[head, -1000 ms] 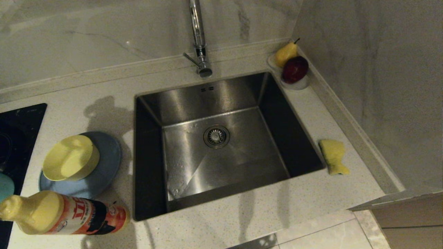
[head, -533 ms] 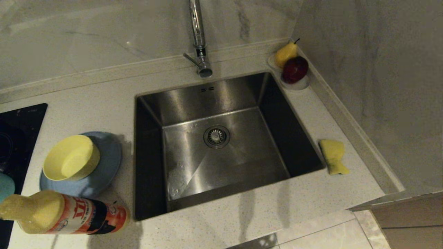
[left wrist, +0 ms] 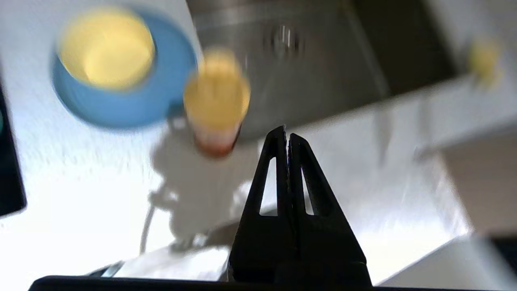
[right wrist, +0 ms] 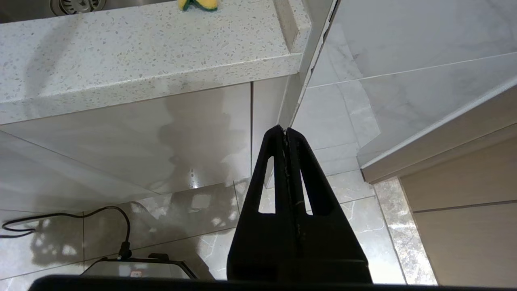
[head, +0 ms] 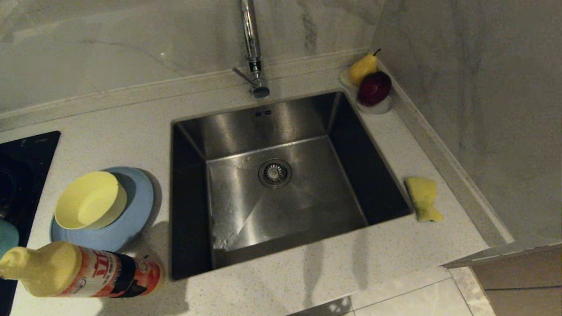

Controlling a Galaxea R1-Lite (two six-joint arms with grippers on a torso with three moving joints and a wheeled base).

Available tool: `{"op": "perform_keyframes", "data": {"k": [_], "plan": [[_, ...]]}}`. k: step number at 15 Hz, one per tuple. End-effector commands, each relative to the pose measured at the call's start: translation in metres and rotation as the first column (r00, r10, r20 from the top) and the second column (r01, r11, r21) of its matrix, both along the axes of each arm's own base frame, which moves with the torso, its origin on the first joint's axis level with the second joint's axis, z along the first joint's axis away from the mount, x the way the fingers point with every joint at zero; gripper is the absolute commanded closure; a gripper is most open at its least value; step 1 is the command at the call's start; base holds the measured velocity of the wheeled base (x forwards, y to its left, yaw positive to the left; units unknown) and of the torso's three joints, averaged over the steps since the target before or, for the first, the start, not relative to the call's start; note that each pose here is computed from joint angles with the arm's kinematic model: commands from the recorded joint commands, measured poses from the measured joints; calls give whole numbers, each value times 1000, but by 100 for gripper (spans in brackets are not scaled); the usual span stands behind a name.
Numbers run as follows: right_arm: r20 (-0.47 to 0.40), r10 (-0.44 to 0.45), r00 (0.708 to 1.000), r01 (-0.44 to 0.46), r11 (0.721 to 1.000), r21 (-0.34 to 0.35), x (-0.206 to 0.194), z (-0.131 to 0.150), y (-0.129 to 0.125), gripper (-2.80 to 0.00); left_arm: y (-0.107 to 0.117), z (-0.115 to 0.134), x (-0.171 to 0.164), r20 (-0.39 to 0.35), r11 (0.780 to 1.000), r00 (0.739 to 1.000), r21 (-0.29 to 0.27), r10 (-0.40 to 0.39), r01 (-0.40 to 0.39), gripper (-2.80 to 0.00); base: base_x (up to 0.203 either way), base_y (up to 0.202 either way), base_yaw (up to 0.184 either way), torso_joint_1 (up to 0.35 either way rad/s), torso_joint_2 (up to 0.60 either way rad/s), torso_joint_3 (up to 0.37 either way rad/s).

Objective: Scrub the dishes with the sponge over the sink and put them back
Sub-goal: Grab the dish soap

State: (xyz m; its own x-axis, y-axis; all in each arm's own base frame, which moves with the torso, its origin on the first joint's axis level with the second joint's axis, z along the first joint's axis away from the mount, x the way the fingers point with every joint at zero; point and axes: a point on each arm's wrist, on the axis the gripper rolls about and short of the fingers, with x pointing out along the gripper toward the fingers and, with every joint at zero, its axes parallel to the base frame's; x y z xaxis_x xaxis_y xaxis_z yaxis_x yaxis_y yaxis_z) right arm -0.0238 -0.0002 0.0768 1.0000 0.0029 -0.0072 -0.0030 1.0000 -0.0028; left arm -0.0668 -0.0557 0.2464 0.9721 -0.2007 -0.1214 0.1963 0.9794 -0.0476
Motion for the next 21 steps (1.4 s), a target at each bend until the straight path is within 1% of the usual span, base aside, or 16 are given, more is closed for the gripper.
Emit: {"op": "perform_keyframes", "data": {"k": [1,2,3,5,6,7,8,9,11,12,17,18,19,21], "plan": [[3,0,1000,0,1000,0,0,0,0,0,14,-18,23,-119,998,992,45,-44,50,0,0,0,0,0,0,0],[1,0,1000,0,1000,0,0,0,0,0,21,-23,36,-170,995,984,64,-61,73,0,0,0,0,0,0,0],[1,0,1000,0,1000,0,0,0,0,0,28,-25,47,-210,993,975,70,-77,94,0,0,0,0,0,0,0],[1,0,1000,0,1000,0,0,0,0,0,39,-24,67,-269,989,955,46,-123,140,0,0,0,0,0,0,0],[1,0,1000,0,1000,0,0,0,0,0,44,-23,77,-301,985,941,25,-157,172,0,0,0,0,0,0,0],[1,0,1000,0,1000,0,0,0,0,0,47,-22,86,-330,976,922,7,-203,218,0,0,0,0,0,0,0],[1,0,1000,0,1000,0,0,0,0,0,50,-20,97,-360,961,895,-13,-263,277,0,0,0,0,0,0,0],[1,0,1000,0,1000,0,0,0,0,0,52,-16,104,-366,950,882,-15,-295,312,0,0,0,0,0,0,0],[1,0,1000,0,1000,0,0,0,0,0,52,-3,109,-345,941,884,4,-315,337,0,0,0,0,0,0,0],[1,0,1000,0,1000,0,0,0,0,0,52,-1,109,-341,938,883,8,-323,346,0,0,0,0,0,0,0],[1,0,1000,0,1000,0,0,0,0,0,47,3,92,-292,941,906,49,-306,334,0,0,0,0,0,0,0],[1,0,1000,0,1000,0,0,0,0,0,45,2,86,-287,937,904,50,-317,344,0,0,0,0,0,0,0],[1,0,1000,0,1000,0,0,0,0,0,44,-1,80,-298,931,894,41,-336,364,0,0,0,0,0,0,0],[1,0,1000,0,1000,0,0,0,0,0,40,-4,67,-293,918,880,25,-373,397,0,0,0,0,0,0,0]]}}
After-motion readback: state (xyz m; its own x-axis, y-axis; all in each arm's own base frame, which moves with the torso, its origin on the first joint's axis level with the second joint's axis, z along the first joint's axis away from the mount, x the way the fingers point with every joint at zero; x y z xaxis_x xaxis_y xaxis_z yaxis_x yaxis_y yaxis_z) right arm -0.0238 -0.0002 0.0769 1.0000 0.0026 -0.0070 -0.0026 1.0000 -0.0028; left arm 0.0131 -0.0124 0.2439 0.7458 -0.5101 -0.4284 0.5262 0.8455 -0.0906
